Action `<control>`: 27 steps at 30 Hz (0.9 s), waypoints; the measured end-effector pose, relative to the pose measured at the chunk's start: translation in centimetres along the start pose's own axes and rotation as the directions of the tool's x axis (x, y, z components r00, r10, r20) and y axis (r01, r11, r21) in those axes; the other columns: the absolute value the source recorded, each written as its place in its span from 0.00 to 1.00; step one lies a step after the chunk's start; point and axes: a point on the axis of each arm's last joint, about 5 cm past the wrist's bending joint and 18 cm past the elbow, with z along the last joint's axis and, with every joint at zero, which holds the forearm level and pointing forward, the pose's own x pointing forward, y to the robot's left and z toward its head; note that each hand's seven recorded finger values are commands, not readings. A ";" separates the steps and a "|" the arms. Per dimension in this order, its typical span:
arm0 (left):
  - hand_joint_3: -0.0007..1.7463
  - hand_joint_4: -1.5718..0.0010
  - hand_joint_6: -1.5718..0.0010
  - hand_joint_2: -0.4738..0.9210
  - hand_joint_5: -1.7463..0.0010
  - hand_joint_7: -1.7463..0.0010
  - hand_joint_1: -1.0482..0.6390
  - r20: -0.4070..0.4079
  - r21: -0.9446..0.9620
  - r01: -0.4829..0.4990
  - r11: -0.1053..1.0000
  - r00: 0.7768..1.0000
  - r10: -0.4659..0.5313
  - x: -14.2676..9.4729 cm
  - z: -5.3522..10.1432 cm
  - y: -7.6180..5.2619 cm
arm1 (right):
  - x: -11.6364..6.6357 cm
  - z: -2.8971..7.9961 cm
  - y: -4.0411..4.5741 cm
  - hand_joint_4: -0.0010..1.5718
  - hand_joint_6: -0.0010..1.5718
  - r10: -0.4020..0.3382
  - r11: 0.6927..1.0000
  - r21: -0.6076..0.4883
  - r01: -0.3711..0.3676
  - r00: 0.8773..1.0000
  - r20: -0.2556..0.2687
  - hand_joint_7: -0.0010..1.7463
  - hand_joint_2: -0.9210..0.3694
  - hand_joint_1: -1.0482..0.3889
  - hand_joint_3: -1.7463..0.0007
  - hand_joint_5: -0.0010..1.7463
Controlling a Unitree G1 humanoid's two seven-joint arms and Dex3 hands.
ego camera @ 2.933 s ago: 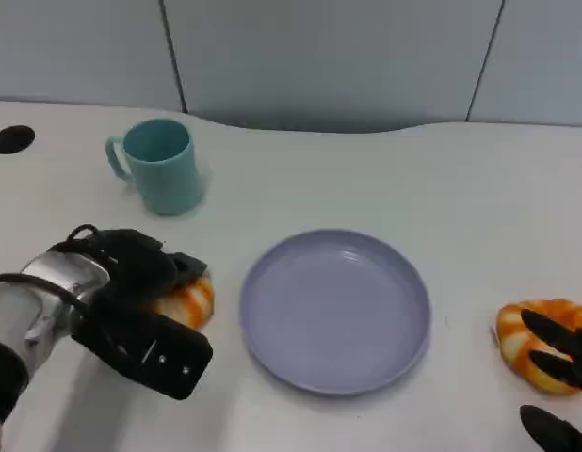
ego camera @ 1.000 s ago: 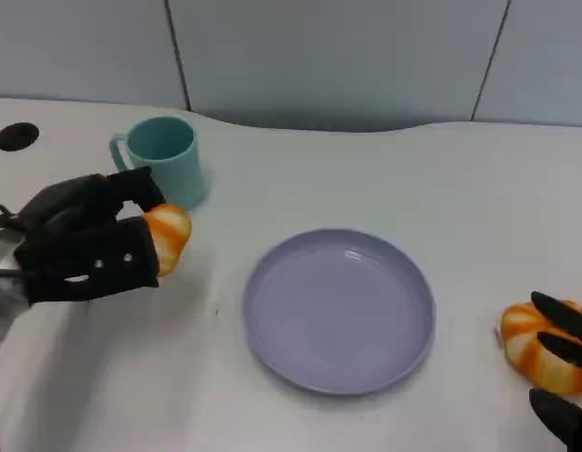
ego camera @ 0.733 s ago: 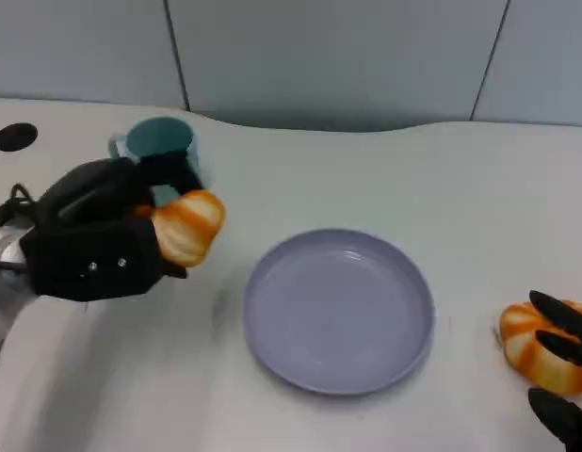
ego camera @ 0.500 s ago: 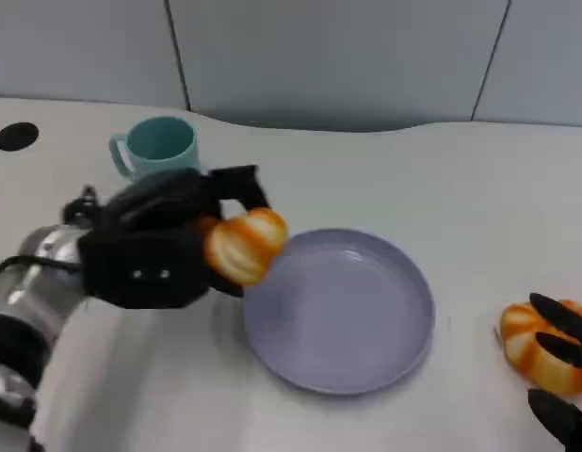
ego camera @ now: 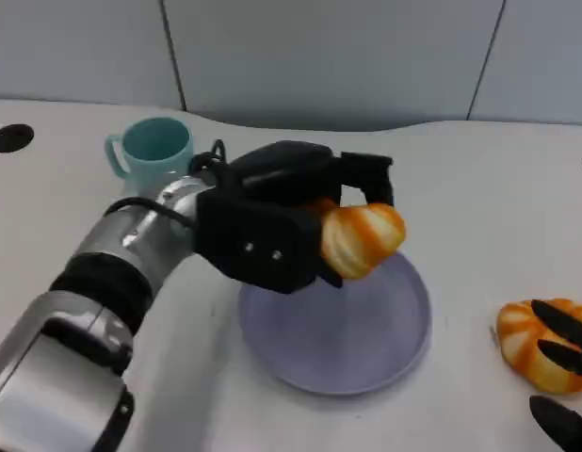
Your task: Grasp the bread from the table and place it into the plate.
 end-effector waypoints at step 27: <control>0.00 0.75 0.65 0.96 0.85 0.96 0.33 -0.168 0.293 0.320 0.901 0.945 -0.280 1.2 0.0 0.2 | -0.3 1.0 0.33 0.52 0.39 0.015 0.999 0.029 -0.014 1.000 -0.014 0.00 0.00 0.48 0.80 0.00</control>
